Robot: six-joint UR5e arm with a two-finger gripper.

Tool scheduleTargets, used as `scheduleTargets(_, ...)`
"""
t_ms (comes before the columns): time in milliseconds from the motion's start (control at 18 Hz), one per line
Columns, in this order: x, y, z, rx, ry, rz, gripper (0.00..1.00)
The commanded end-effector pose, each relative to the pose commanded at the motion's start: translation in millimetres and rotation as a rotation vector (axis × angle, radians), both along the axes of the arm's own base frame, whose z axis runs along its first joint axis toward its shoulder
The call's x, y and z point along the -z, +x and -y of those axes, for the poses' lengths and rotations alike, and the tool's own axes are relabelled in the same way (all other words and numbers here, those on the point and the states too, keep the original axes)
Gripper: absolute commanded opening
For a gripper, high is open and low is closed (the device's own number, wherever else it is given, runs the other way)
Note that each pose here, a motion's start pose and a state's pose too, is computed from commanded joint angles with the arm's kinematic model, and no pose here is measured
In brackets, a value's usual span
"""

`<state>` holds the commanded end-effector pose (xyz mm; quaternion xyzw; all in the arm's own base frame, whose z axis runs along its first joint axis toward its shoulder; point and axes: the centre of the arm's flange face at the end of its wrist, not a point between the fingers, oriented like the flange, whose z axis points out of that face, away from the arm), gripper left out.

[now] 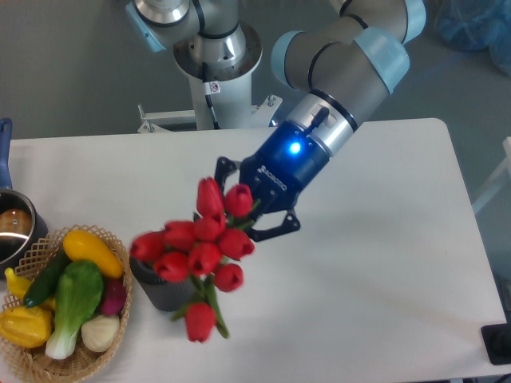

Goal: Insert the flowers into the vase
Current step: 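Lower the tulip stems into the black vase opening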

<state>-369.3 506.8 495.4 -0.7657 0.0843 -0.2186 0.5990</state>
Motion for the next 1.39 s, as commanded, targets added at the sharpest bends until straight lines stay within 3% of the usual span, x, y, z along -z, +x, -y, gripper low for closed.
scheduleTargets(333,-11.8,8.3,1.8,0.072,0.113,0.053,0.04)
scheduleTargets(833,15.1,12.1,-11.6,0.088,0.084,0.077,0.05)
scheduleTargets(1389,51.4,9.6,-29.7,0.081,0.012,0.053,0.06)
